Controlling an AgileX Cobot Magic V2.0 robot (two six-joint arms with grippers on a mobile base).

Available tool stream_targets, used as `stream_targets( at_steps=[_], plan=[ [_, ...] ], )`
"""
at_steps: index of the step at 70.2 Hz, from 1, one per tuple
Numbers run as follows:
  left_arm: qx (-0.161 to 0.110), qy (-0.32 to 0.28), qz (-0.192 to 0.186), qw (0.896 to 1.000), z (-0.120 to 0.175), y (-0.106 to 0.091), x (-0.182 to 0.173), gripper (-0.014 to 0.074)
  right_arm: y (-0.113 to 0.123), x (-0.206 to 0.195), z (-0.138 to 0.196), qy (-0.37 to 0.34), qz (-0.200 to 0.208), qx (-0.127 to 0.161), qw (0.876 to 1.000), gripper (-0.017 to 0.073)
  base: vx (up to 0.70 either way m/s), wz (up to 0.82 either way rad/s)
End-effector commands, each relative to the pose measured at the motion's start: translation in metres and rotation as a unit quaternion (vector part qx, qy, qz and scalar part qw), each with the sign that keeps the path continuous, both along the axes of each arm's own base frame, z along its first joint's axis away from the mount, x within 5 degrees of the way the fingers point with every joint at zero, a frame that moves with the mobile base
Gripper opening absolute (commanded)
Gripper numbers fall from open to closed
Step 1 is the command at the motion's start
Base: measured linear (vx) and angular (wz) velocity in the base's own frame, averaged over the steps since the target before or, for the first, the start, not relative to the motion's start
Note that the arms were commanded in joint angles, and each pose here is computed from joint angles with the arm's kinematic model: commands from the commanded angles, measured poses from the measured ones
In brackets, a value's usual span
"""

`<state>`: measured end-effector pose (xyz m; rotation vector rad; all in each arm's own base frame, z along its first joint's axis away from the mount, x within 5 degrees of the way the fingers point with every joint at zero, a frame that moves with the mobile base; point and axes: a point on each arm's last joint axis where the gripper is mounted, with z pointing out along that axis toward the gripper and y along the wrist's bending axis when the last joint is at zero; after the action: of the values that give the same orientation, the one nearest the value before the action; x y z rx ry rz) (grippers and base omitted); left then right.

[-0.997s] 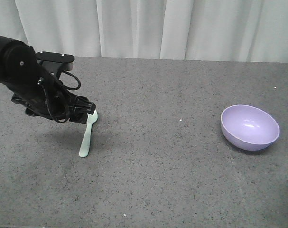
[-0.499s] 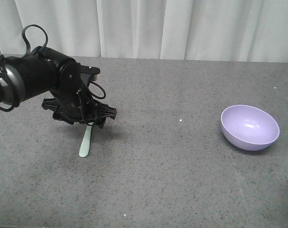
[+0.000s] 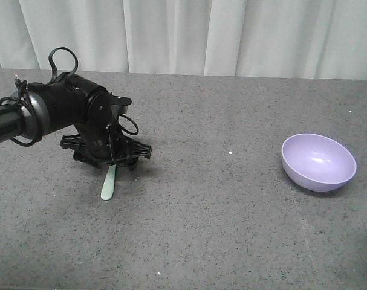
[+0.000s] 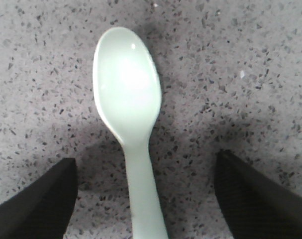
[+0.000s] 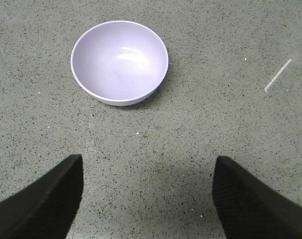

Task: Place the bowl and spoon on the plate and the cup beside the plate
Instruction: 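Close the left gripper on the spoon handle and lift it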

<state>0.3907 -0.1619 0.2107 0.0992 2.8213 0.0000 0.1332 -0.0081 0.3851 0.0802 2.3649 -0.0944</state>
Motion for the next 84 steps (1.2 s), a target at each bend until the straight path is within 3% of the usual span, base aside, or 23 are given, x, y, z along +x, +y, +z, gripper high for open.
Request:
stream_targets(
  at_steps=[1,15,41,60,84],
  plan=[
    [-0.014,-0.026,0.003,1.000,0.019,-0.002,0.000,0.0536,0.000,0.003,0.013,-0.043,0.003,-0.005,0.999,0.0532,0.00,0.00],
    [-0.013,-0.017,0.009,1.000,0.018,-0.002,-0.001,0.0431,0.000,0.003,0.013,-0.043,0.003,-0.006,0.999,0.0532,0.00,0.00],
    [-0.007,-0.006,0.014,1.000,0.017,0.000,-0.003,-0.0009,0.000,0.003,0.013,-0.043,0.003,-0.006,0.999,0.0532,0.00,0.00],
    [0.001,-0.017,0.011,1.000,0.029,0.003,-0.007,-0.0008,0.000,0.003,0.013,-0.043,0.003,-0.005,0.999,0.0532,0.00,0.00],
    [-0.023,-0.106,0.003,0.994,0.128,0.025,-0.051,-0.0008,0.000,0.003,0.013,-0.042,0.003,-0.005,0.999,0.0532,0.00,0.00]
  ],
)
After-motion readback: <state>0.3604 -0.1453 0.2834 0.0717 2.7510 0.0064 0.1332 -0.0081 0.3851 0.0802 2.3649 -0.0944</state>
